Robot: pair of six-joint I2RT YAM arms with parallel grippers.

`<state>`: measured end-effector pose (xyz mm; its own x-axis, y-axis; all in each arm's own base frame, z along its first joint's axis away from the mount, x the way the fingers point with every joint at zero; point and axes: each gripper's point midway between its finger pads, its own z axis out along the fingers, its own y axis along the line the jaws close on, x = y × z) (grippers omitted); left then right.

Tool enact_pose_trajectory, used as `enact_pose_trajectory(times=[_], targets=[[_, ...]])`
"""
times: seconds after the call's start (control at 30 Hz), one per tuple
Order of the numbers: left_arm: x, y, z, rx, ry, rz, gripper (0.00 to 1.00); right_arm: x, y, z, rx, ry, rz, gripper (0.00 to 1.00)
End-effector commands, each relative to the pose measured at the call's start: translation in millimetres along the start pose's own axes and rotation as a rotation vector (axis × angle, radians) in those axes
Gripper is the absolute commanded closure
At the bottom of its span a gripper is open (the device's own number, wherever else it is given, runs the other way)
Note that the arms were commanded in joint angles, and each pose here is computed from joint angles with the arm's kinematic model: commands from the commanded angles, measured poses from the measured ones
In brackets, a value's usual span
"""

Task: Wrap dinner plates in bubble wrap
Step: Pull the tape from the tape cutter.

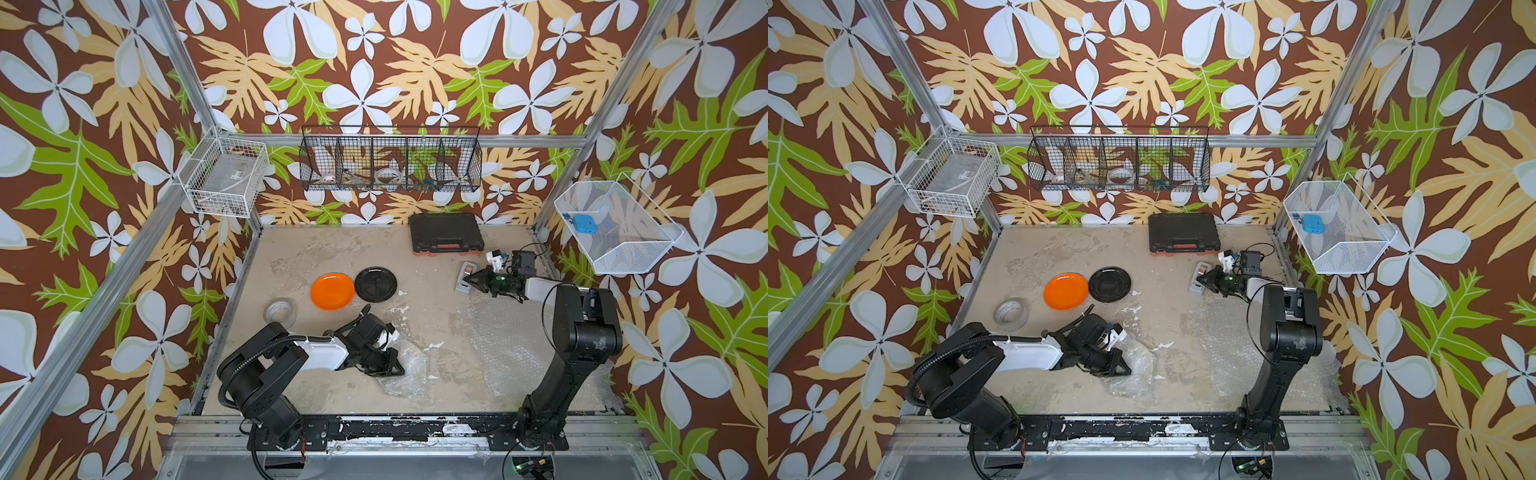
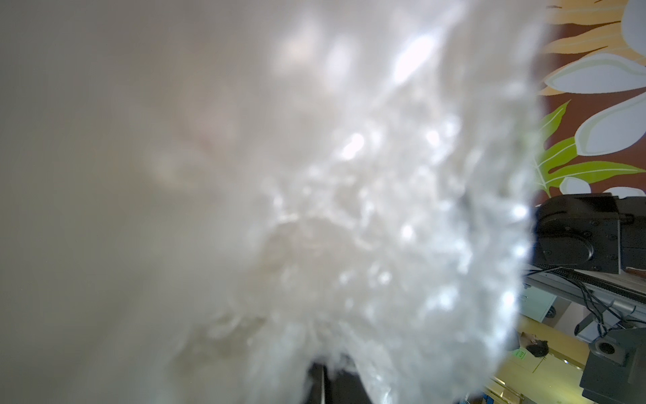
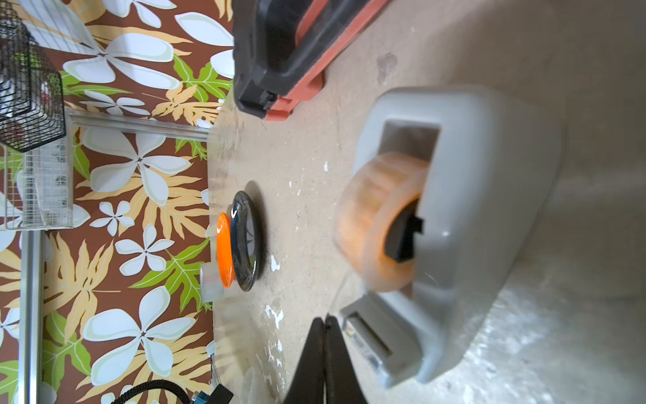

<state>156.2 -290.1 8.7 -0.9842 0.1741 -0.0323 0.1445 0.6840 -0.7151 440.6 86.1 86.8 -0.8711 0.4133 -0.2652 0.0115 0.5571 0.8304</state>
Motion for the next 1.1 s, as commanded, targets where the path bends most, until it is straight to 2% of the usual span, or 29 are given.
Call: enact_pose_trajectory(times=[0.0,0.23,0.47,0.63,0.7,0.77,0.9,1.07], targets=[[25.3,54.6,-3.4,-0.236,0.051,-0.123,0.92,13.5,10.4,-2.1,-0.024,0.026,-0.006,1.0],[27.0,55.6,-3.9,-0.236,0.052,-0.123,0.92,53.6,7.8,-10.9,-0.013,0.058,0.025,1.0],[30.0,58.0,-3.6,-0.235,0.056,-0.126,0.92,77.5,-4.5,-19.2,0.034,0.061,0.035,1.0],[30.1,57.5,-3.4,-0.233,0.057,-0.125,0.92,50.8,-14.3,-32.2,0.038,-0.024,0.053,1.0],[30.3,58.0,-3.5,-0.234,0.057,-0.126,0.92,32.9,-15.8,-37.2,0.051,-0.057,0.035,0.85],[31.1,58.6,-3.5,-0.234,0.059,-0.128,0.92,16.9,-15.8,-39.0,0.049,-0.081,0.028,0.75],[30.5,58.6,-2.6,-0.235,0.061,-0.129,0.92,-5.9,-12.9,-29.8,-0.001,-0.086,0.03,0.7],[29.7,57.3,-3.2,-0.234,0.059,-0.129,0.92,-16.8,-15.5,-18.5,-0.029,-0.068,0.033,0.68]])
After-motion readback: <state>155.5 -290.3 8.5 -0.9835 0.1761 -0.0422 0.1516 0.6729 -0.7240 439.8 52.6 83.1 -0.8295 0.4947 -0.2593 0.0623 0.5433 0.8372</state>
